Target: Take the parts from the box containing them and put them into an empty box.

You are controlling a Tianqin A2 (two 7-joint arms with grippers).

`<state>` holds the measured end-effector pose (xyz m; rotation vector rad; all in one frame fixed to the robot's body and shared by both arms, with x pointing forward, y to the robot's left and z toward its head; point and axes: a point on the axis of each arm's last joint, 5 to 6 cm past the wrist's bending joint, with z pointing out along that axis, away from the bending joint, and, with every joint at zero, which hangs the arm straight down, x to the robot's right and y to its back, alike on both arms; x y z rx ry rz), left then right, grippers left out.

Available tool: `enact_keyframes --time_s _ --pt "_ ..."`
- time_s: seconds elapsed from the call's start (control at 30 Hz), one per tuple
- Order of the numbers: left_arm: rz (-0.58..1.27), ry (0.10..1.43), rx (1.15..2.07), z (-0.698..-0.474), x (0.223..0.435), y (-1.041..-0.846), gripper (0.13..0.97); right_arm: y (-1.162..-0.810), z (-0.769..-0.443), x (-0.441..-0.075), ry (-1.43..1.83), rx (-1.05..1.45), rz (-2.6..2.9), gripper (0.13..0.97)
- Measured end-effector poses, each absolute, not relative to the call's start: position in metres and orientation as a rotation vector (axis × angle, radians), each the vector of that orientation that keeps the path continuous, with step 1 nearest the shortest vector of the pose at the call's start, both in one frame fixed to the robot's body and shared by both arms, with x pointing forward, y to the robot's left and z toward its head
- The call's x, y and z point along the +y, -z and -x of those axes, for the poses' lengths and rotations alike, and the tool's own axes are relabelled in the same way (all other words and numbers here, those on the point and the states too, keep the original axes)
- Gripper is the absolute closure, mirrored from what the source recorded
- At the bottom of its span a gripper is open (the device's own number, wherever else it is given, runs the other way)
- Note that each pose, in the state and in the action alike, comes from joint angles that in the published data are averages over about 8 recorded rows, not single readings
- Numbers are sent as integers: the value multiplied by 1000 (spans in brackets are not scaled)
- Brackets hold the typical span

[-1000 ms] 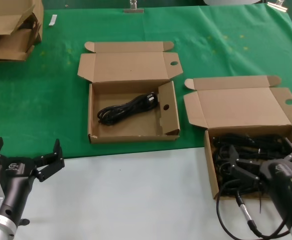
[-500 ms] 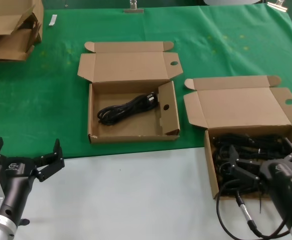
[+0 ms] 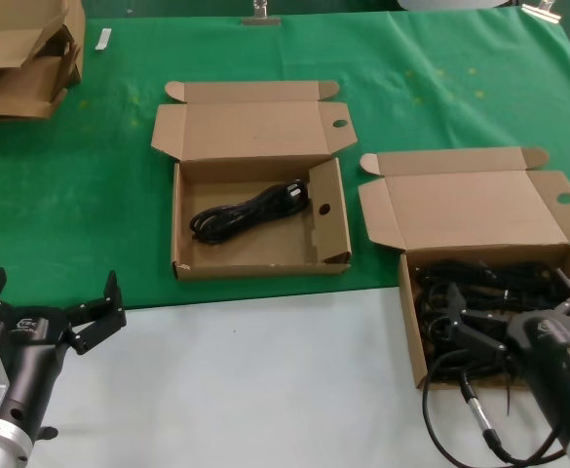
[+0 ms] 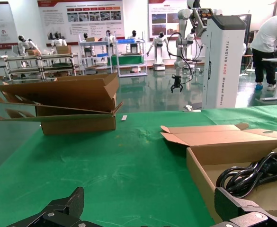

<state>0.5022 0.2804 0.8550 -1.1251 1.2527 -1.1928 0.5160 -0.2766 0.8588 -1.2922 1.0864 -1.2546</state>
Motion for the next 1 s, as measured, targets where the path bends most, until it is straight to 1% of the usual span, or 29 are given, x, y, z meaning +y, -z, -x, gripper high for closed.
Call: enact_keyframes --time_s 1.0 --pt "1125 1193 1253 -502 280 -855 132 -859 -516 -277 1255 1086 1292 130"
